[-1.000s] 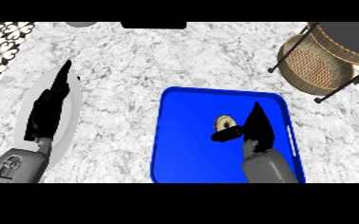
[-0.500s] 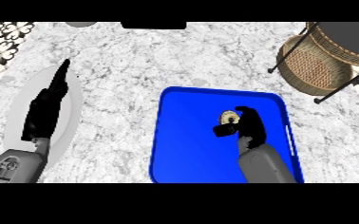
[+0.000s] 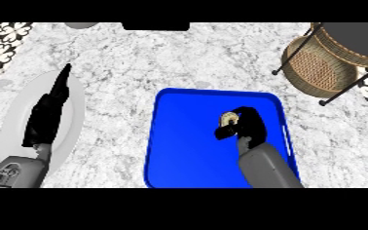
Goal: Pick the cupcake from the tray and place it in the tiered basket
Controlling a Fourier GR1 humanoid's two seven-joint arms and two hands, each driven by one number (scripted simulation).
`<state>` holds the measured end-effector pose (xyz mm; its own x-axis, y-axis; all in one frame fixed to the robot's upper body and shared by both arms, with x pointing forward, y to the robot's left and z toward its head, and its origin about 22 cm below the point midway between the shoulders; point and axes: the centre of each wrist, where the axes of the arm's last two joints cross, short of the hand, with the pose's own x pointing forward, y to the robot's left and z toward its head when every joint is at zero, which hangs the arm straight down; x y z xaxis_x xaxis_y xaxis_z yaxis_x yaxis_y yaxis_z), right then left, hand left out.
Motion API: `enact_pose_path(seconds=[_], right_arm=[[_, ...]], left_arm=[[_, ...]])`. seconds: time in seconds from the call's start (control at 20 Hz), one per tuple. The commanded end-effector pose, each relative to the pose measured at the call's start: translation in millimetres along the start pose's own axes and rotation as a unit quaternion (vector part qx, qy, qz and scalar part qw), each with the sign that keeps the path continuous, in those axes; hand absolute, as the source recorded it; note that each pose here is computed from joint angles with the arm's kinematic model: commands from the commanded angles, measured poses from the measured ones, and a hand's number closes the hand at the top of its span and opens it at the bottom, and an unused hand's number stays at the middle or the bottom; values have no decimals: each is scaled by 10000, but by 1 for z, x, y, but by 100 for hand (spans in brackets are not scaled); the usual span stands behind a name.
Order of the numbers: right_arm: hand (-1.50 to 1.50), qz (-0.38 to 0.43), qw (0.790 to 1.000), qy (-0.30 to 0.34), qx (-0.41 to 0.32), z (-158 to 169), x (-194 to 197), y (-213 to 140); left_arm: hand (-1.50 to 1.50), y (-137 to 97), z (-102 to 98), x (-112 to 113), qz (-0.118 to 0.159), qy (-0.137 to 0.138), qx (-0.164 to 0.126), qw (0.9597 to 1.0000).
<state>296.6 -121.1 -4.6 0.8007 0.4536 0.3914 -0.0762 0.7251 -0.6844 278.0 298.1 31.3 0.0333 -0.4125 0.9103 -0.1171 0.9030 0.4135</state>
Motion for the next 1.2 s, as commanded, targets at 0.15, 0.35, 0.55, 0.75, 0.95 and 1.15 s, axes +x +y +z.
enact_pose_path(seconds=[0.15, 0.35, 0.55, 0.75, 0.95, 1.15], right_arm=[[150, -614, 9967, 490, -216, 25, 55, -8], [150, 211, 9942, -548, -897, 15, 125, -27], [150, -178, 9802, -1058, -1662, 14, 160, -55], [150, -994, 9483, -1621, -2543, 27, 184, -79], [150, -943, 9089, -1900, -3590, 41, 211, -108], [150, -1009, 8859, -2021, -4051, 58, 228, -119]], left_arm=[[0, -2, -4, 0, -20, -25, -47, 10000], [0, -14, -14, 16, 14, -229, -269, 9994], [0, -7, -16, 20, -48, -329, -298, 9990], [0, -20, -11, 7, 55, -171, -280, 9994], [0, -17, -13, 12, 5, -233, -199, 9995], [0, -8, -8, 14, -2, -116, -204, 9997]])
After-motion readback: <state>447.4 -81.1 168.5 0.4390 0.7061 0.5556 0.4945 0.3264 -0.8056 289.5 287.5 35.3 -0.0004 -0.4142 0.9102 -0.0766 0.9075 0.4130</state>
